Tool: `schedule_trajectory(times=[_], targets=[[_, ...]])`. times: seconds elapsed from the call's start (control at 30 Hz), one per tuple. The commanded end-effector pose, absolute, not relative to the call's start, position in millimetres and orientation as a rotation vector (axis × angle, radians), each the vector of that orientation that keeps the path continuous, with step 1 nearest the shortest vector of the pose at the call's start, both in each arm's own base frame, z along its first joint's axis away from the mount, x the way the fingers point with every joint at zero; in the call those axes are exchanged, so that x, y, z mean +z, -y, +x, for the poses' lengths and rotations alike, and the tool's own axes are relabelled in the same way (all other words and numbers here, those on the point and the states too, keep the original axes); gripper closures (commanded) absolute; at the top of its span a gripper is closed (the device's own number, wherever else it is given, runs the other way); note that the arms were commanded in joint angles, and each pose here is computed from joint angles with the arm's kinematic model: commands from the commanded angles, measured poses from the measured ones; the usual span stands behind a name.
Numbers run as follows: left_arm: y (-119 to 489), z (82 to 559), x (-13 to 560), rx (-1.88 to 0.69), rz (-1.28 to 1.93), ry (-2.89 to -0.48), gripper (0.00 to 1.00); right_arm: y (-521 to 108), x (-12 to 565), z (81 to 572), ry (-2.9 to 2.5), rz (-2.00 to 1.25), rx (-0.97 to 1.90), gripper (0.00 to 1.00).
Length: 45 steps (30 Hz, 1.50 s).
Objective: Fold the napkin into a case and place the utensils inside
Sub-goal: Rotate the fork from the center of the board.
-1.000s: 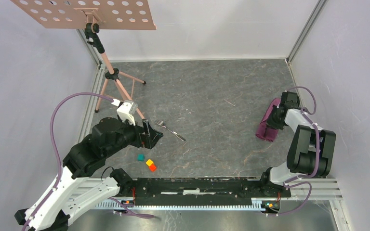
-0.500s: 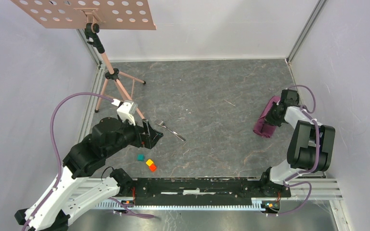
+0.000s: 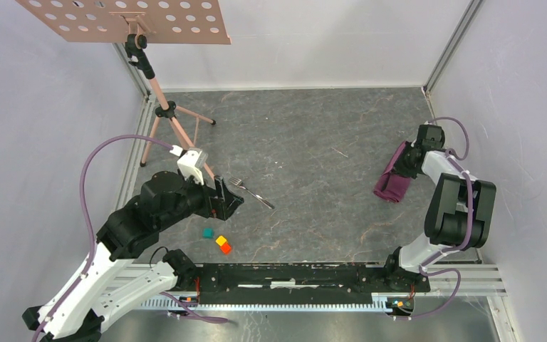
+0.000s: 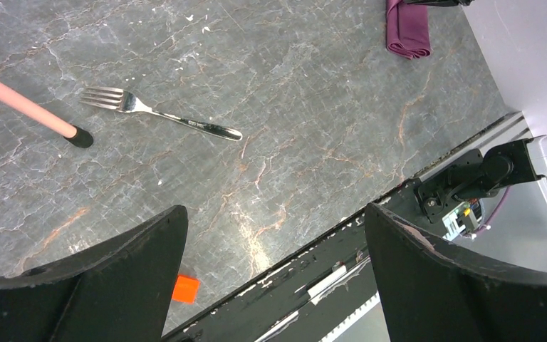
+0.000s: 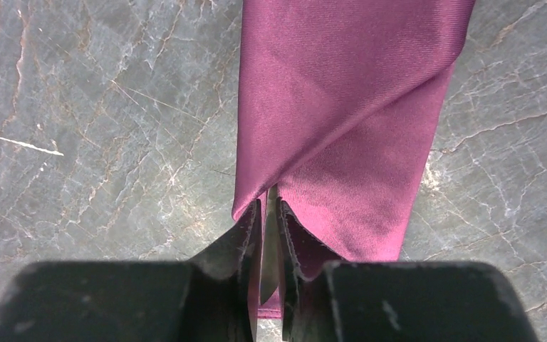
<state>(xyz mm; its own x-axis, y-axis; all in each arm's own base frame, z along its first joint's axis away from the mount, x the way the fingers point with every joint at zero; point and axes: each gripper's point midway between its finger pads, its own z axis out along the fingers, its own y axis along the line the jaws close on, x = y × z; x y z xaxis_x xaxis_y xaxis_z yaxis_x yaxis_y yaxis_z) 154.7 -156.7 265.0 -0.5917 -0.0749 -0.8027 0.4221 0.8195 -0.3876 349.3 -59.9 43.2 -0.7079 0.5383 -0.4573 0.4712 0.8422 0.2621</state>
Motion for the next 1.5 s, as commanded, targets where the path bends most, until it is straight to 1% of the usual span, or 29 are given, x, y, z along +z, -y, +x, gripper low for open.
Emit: schedule_trajectory(times=[0.0,0.2,0.27,0.33,0.43,0.47,0.53,0.57,0.63,0.67,0.7,0.83,0.9,0.93,1.0,1.13,1.27,1.37,1.47], targets=[[165,155,276,-0.771,0.221,-2.076,0.0,55,56,367,-2.442,0.698,0.211,0.79],[168,152,275,-0.8,0.214,-2.083,0.0,57,73,349,-2.471,0.606,0.153,0.73],[167,151,274,-0.803,0.211,-2.083,0.0,50,77,342,-2.485,0.537,0.163,0.72],[167,151,274,-0.803,0.21,-2.084,0.0,33,86,338,-2.486,0.403,0.169,0.68],[165,149,275,-0.802,0.21,-2.086,0.0,-18,105,338,-2.461,0.099,0.163,0.59],[164,148,276,-0.803,0.207,-2.085,0.0,-49,110,336,-2.446,-0.034,0.18,0.55],[162,146,278,-0.804,0.202,-2.082,0.0,-99,112,330,-2.421,-0.217,0.244,0.53],[160,145,279,-0.802,0.198,-2.083,0.0,-127,111,324,-2.412,-0.3,0.282,0.48],[155,142,283,-0.798,0.186,-2.083,0.0,-180,109,314,-2.382,-0.447,0.355,0.31],[152,140,286,-0.795,0.179,-2.081,0.0,-204,106,309,-2.373,-0.509,0.384,0.27],[150,138,289,-0.796,0.168,-2.076,0.0,-232,105,305,-2.362,-0.586,0.413,0.26],[134,131,300,-0.783,0.109,-2.05,0.0,-334,97,289,-2.313,-0.852,0.532,0.29],[125,127,304,-0.772,0.077,-2.043,0.0,-372,92,284,-2.308,-0.938,0.555,0.34],[122,126,305,-0.769,0.06,-2.043,0.0,-389,88,283,-2.322,-0.955,0.558,0.37],[116,122,306,-0.765,0.035,-2.038,0.0,-423,85,271,-2.348,-0.953,0.667,0.38],[107,119,306,-0.756,-0.007,-2.029,0.0,-479,93,232,-2.34,-0.839,1.048,0.34],[106,119,308,-0.759,-0.02,-2.023,0.0,-489,87,222,-2.346,-0.666,1.202,0.32],[107,119,312,-0.759,-0.007,-2.024,0.0,-482,72,219,-2.377,-0.63,1.189,0.31],[106,120,315,-0.749,0.001,-2.022,0.0,-460,49,225,-2.431,-0.581,1.107,0.31]])
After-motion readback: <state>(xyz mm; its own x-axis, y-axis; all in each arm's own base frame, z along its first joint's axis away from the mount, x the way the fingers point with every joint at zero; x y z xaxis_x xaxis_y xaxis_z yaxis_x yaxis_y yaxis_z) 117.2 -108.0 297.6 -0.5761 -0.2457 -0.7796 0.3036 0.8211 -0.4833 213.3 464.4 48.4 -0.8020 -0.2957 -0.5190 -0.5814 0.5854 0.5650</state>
